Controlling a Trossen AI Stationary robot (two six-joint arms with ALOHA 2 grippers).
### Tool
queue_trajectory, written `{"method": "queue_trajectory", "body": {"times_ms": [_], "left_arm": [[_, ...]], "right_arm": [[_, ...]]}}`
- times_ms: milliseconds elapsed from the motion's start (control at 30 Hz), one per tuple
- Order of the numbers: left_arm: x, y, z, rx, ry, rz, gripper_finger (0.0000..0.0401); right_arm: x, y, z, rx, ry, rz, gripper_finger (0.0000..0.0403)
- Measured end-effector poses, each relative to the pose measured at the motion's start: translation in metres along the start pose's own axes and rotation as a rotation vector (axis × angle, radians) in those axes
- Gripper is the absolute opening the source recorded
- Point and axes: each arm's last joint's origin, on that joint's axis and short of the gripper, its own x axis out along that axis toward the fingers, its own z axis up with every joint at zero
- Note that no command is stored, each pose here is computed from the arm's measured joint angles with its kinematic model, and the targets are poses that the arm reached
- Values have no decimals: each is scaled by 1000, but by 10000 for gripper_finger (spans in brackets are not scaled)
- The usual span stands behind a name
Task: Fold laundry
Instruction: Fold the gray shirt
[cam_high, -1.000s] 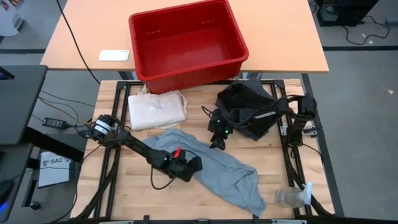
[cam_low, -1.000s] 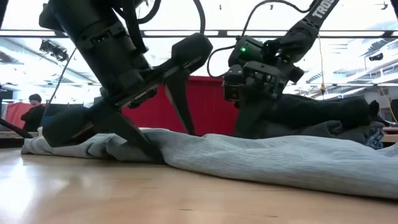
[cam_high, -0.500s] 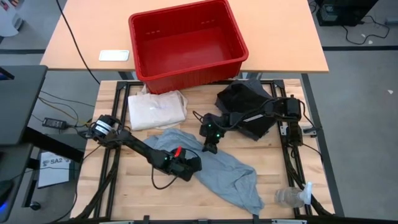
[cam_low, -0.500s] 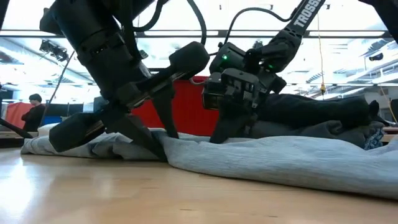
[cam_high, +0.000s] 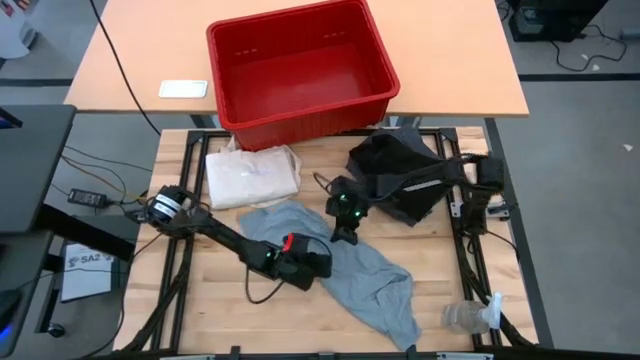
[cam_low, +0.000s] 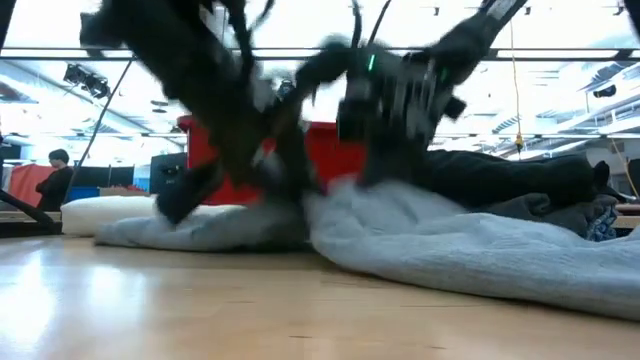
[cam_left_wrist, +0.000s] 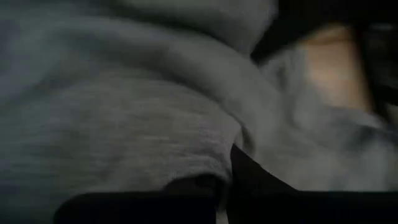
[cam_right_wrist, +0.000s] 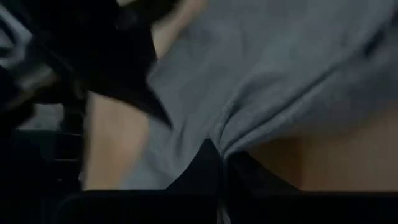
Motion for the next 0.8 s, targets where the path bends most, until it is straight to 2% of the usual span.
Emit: {"method": "queue_trajectory", "body": {"times_ms": [167, 333, 467, 633, 800], "left_arm": [[-34, -33, 3, 97, -43, -90, 8], [-73, -66, 26, 264, -79, -139, 8], [-104, -81, 51, 398, -80, -75, 7], [-138, -93, 90, 538, -89, 30, 7], [-165, -99, 133, 621, -108, 102, 7]], "right_arm": [[-42, 39, 7, -74, -96, 9, 13], [-79, 69, 11, -123, -235, -20, 13], [-101, 79, 12, -130, -330, -63, 13], [-127, 86, 15, -169, -483, -175, 13], [-156, 89, 22, -221, -636, -184, 13]]}}
